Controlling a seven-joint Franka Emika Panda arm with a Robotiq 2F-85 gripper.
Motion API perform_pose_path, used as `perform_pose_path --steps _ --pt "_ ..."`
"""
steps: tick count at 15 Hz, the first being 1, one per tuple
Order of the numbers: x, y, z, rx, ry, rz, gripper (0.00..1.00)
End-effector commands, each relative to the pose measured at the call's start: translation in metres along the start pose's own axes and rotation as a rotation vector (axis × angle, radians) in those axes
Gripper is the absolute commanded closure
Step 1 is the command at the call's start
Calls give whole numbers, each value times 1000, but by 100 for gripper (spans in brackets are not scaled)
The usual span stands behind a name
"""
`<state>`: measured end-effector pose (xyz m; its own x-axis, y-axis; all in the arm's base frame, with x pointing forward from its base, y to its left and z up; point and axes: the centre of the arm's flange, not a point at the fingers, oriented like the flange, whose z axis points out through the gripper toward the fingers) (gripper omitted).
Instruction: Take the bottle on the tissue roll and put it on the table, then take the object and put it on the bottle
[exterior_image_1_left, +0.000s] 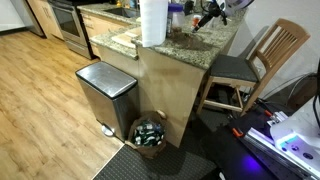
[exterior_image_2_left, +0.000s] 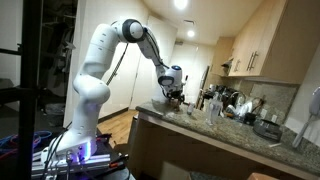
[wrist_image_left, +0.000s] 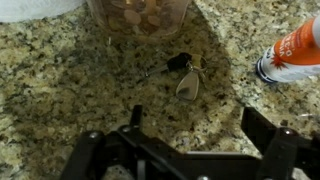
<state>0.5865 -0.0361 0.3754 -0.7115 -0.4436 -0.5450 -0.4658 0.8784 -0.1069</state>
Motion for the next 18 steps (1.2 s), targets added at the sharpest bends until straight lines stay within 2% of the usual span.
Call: perform_pose_path --steps 1,4,6,7,11,18 --pt "-14 -15 27 -57 -14 -48 0" --pt "-17 -20 51 -94 -18 -65 0" --pt "-15 -26 70 -83 -41 -70 0" --pt "-14 -9 46 -71 -16 -56 0" --pt "-13 -18 65 -75 -17 -59 0" --pt "-2 -12 91 -148 -1 -67 0"
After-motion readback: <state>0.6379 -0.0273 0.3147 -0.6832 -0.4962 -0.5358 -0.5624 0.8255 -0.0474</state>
